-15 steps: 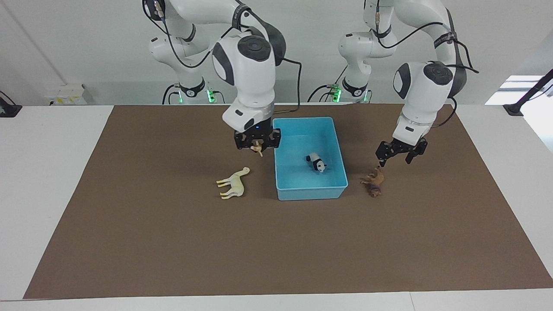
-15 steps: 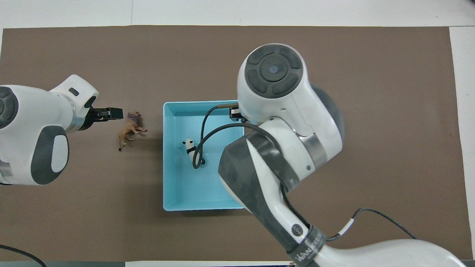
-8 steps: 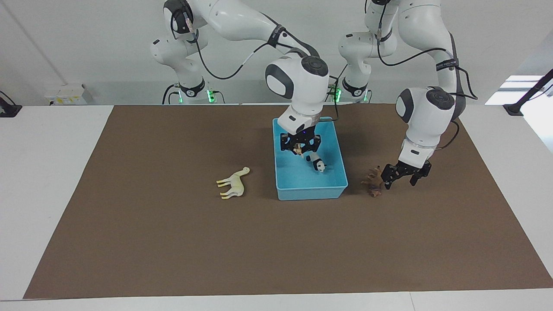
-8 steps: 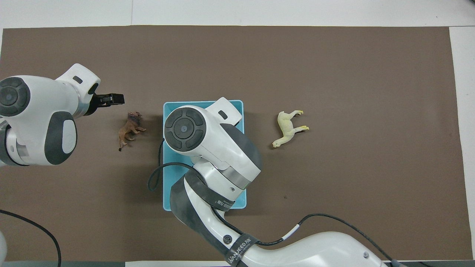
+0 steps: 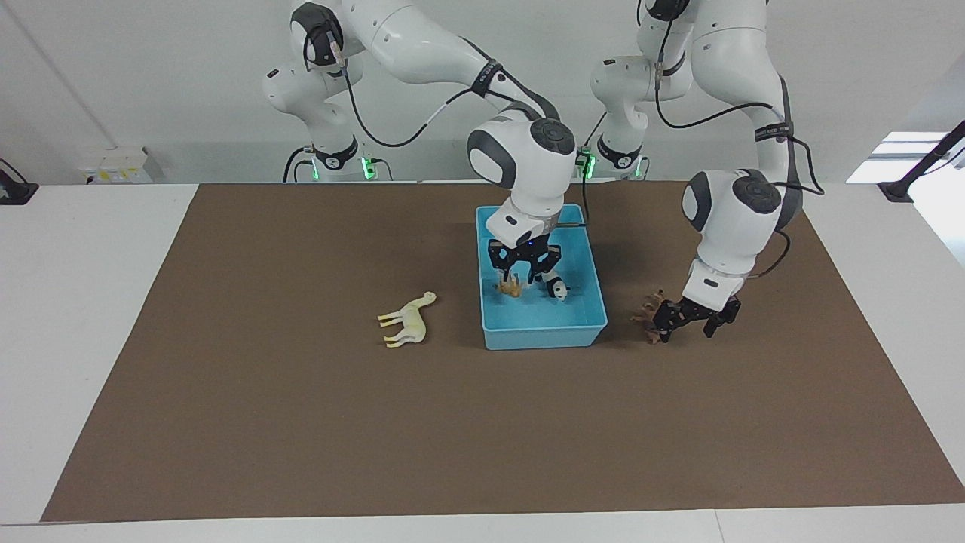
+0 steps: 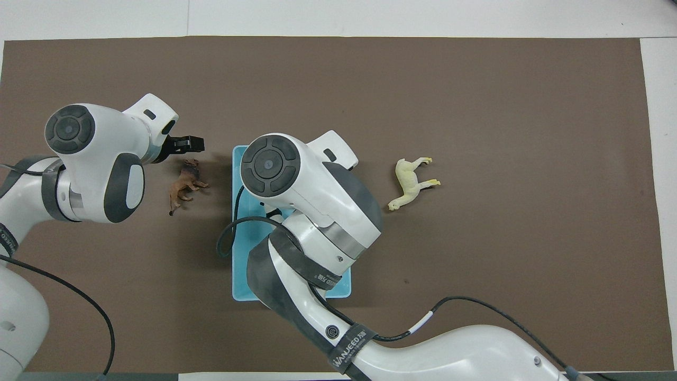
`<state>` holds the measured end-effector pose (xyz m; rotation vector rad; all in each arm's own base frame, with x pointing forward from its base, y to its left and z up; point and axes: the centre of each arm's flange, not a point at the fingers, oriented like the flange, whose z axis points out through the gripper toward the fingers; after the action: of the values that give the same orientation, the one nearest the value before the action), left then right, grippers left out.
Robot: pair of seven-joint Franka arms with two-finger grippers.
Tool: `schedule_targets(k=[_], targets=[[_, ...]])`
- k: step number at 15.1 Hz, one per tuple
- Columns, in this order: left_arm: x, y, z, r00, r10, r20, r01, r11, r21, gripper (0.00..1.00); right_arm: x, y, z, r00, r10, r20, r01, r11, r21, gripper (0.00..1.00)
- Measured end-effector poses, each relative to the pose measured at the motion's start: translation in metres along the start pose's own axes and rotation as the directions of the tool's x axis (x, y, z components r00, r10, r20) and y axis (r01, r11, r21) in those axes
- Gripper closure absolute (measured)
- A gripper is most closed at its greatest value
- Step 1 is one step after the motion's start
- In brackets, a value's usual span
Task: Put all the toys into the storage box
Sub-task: 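Release the tan animal in the box while the left gripper grasps the horse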
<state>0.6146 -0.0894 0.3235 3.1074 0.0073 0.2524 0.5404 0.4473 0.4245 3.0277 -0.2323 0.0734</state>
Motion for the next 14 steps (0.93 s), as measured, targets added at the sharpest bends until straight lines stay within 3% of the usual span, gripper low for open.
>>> schedule_targets(k=[5, 10, 14], targets=[[-0.006, -0.001, 0.013, 1.0, 0.003, 0.026, -0.003, 1.0, 0.005, 0.0, 0.068, 0.076, -0.016, 0.998, -0.065, -0.012, 0.065, 0.998, 0.005, 0.0], [-0.018, 0.007, 0.028, 0.999, 0.019, 0.05, -0.019, 1.0, 0.005, 0.03, 0.11, 0.143, 0.017, 0.98, -0.196, 0.035, 0.197, 0.98, -0.017, 0.0], [-0.017, 0.004, 0.025, 0.999, 0.016, 0.043, -0.016, 1.0, 0.009, 0.5, 0.108, 0.168, 0.067, 0.973, -0.227, -0.047, 0.228, 0.973, 0.028, 0.0]])
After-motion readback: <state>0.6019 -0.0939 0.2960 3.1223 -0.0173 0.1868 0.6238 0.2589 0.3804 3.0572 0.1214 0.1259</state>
